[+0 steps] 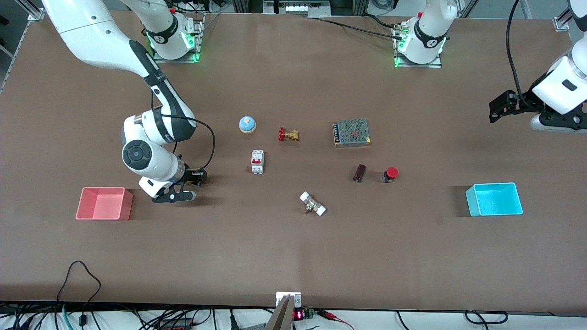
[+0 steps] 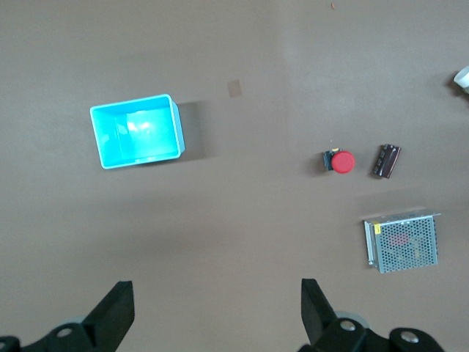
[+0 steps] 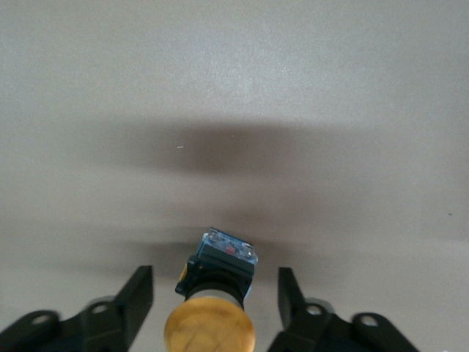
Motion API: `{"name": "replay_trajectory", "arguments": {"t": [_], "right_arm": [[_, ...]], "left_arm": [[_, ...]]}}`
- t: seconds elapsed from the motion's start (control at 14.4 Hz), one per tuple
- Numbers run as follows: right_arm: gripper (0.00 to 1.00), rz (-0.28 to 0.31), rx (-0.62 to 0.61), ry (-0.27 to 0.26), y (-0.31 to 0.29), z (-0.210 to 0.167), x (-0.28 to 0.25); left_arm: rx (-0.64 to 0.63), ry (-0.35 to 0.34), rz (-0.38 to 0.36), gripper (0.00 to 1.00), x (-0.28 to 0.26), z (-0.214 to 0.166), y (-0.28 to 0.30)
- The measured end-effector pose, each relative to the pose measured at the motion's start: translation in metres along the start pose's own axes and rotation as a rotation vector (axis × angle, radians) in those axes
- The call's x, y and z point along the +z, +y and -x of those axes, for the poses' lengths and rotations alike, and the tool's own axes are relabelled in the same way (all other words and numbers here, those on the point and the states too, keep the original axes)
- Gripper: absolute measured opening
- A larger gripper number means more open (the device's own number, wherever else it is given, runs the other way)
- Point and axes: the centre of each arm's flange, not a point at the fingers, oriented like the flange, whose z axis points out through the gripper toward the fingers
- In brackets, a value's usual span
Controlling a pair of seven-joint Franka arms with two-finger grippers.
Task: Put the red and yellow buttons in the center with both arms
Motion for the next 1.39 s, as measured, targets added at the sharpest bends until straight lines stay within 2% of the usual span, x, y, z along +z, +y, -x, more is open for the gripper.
{"name": "replay_trajectory", "arguments": {"t": [0.14,0.42,0.63,0.97,1.04,1.25,1.39], "right_arm": [[1.0,-0.006,0.012,0.026,0.004,-0.007,-0.011],[1.0,-0.06,0.108,0.08,0.032,-0.023,-0.087],[1.0,-0.051,0.147,0.095,0.059,-0.015,-0.177],[1.0,-0.021,0.185,0.167,0.091,0.028,-0.3],[1.0,-0.013,0.2,0.17,0.1,0.039,-0.317],[1.0,0.008,0.235,0.135,0.121,0.07,-0.352],[1.0,0.014,0.235,0.137,0.12,0.084,-0.369]], "left_arm": [[0.007,-0.007,0.001,1.0,0.005,0.001,0.001],[0.015,-0.005,0.001,1.0,0.004,0.001,0.003],[0.015,0.004,0.001,1.0,0.002,0.001,0.003],[0.015,0.008,0.0,1.0,0.001,0.001,0.003],[0.015,0.009,0.0,1.0,0.001,0.001,0.003],[0.015,0.013,0.0,1.0,-0.001,0.002,0.003],[0.015,0.016,0.0,1.0,-0.003,0.003,0.003]]}}
